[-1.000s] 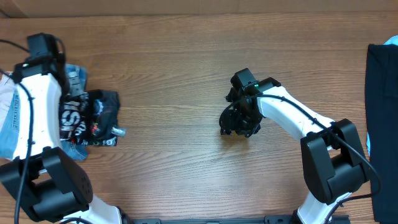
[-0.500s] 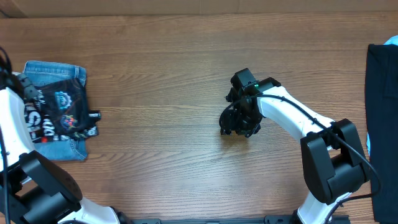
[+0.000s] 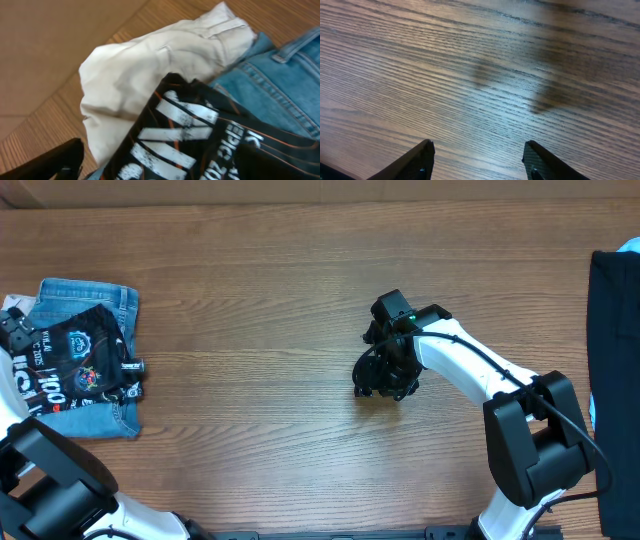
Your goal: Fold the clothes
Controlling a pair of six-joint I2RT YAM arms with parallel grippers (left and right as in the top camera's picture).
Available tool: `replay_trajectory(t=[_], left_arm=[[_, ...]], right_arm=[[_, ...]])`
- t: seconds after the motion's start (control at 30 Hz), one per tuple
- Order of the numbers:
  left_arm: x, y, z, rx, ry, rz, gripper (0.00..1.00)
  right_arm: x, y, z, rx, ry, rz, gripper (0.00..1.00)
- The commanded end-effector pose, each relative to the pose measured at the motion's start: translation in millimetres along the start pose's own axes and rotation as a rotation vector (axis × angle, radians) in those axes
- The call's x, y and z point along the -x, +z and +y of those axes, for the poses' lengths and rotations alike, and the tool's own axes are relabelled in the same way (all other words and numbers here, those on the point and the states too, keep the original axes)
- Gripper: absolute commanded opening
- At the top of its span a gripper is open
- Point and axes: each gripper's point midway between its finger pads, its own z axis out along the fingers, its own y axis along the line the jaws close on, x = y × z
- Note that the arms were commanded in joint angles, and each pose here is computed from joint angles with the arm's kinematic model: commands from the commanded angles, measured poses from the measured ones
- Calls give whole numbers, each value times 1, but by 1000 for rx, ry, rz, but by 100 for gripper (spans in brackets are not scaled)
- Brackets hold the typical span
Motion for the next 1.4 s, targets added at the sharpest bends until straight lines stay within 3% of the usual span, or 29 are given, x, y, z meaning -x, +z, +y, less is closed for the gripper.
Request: replay_trajectory(t=[0.0,0.3,0.37,0.43,0.53,0.7,0.83,0.93,1.1,1.37], left_arm=[[11,-11,-12,-91,-29,-17,100],[4,-83,-112,-341,143,-55,100],[-9,-108,-146,-431,209,-41,100],[-28,-129,-174,-502,274,-9,100],[-66,-154,-201,-552,373,74,100],[-128,-186,-204,-569,500,265,100],[-143,-216,-187,-581,518,294,100],[-137,-255,-170,-632,501,193,100],[-128,-325,-127,-692,474,-107,100],[-166,-402,-53,-735,475,-529,100]], right_arm=[[17,-11,3,2,-3,-52,64],[93,-99,-10,-19,29,-349,69],[109,-121,-16,-10,45,-414,77],[123,-143,-25,-4,64,-479,100],[135,-166,-43,-8,93,-539,100],[124,-193,-80,-32,183,-526,100],[101,-211,-99,-43,249,-512,100],[82,-232,-104,-60,275,-540,100],[53,-279,-101,-139,271,-688,100],[-14,-305,-83,-123,218,-962,100]])
